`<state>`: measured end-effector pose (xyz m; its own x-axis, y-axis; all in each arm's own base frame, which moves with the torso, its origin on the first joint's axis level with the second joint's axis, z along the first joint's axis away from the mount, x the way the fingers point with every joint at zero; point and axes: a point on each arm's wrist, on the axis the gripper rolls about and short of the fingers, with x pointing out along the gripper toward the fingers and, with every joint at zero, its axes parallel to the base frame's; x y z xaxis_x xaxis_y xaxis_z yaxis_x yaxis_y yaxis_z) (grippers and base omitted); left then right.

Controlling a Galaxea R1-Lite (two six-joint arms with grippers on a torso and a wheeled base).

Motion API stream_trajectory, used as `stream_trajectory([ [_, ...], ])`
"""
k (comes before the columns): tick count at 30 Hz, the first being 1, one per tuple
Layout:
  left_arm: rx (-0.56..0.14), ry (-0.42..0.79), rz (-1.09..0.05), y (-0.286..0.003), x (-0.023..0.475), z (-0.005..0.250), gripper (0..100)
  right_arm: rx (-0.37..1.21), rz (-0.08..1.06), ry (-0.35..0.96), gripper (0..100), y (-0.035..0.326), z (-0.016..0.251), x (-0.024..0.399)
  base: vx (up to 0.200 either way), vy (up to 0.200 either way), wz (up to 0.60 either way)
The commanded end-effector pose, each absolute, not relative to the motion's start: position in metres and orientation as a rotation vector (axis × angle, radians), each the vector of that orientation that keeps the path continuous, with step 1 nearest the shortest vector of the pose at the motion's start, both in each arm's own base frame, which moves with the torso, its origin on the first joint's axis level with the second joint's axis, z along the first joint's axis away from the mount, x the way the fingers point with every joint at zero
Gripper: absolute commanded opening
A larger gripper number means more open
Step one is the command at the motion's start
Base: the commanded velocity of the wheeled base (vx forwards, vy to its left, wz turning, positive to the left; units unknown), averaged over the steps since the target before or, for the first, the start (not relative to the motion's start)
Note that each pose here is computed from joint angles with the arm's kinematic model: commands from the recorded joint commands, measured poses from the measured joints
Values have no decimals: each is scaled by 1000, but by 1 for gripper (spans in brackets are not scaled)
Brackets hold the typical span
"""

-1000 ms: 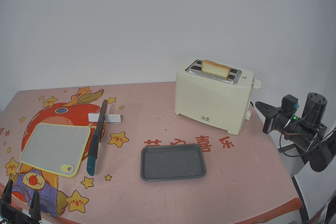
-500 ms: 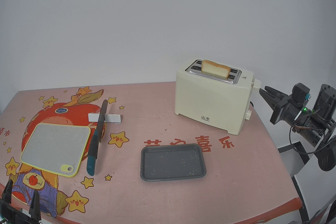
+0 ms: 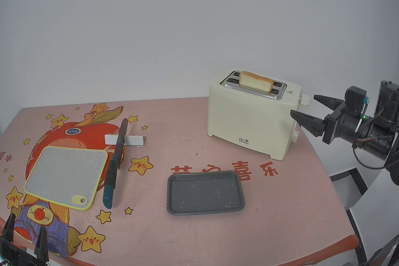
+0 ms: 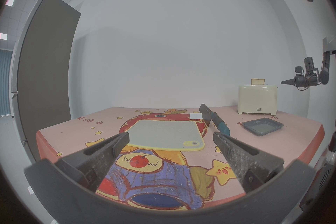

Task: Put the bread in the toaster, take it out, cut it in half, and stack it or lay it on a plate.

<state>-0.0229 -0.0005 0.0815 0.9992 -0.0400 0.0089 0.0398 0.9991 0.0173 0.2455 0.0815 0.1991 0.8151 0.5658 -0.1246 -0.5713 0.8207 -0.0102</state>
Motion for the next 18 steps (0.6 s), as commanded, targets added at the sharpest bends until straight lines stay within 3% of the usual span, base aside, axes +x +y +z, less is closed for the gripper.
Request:
stream_trajectory([
  [1,17,-8,-40,0,-23,76,100,-69,662,19,100,82,237,246,0,0,0],
  [10,17,-8,-41,-1,-23,76,100,-210,672,6,100,82,228,270,0,0,0],
  [18,17,-8,-40,0,-23,76,100,-209,703,28,100,89,219,289,0,0,0],
])
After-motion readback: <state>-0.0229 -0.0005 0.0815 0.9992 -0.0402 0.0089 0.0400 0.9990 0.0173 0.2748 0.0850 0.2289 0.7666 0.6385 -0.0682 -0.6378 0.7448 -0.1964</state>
